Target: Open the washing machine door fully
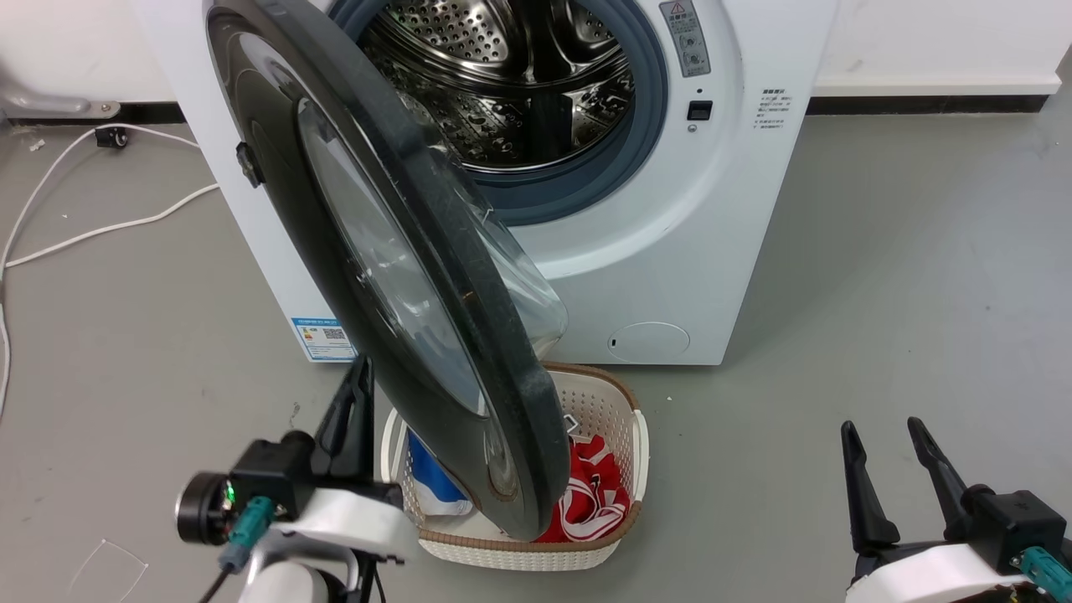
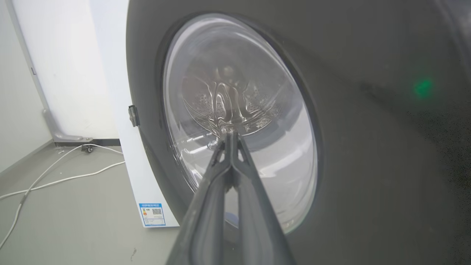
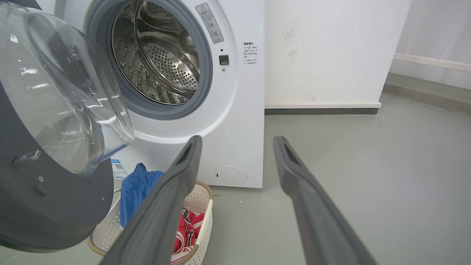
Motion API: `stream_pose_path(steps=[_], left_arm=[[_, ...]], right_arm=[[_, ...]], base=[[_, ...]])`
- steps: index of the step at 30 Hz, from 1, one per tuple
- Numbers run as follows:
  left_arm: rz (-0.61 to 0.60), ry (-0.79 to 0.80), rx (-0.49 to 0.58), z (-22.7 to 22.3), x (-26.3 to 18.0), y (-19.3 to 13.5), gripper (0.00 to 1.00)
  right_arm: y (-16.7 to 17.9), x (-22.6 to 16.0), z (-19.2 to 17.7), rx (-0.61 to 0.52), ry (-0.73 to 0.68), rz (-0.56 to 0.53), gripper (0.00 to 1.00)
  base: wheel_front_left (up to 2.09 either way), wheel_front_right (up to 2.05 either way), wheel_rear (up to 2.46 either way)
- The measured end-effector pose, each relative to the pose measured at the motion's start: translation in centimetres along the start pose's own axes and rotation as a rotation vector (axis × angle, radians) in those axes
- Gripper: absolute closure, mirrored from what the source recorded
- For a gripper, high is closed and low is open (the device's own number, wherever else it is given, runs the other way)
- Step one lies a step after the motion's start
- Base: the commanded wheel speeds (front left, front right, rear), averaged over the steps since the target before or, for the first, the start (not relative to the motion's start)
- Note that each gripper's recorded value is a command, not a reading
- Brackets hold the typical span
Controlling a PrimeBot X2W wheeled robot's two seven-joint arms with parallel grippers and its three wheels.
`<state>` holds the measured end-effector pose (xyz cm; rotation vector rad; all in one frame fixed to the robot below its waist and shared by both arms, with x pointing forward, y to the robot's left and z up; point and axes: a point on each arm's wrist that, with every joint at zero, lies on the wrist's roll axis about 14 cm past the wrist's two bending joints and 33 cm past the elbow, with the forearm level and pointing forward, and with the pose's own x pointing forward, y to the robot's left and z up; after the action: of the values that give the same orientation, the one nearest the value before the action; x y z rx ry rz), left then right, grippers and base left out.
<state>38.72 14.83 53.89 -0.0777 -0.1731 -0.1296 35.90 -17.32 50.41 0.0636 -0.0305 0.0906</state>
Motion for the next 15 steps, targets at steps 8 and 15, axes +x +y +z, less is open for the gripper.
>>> stream_pose_path(steps=[8,15], left_arm=[[0.006,-0.27,0.021,8.7,2.1,0.3,1.0],[-0.084,-0.536,0.043,17.2,1.7,-2.8,1.0]], right_arm=[[0.1,0.3,0.0,0.002,-0.003,0.004,0.0],[0.0,0.3,0.2,0.006,-0.009,-0.001,0.0]], base=[[0.0,0.0,0.0],[0.0,0.0,0.0]])
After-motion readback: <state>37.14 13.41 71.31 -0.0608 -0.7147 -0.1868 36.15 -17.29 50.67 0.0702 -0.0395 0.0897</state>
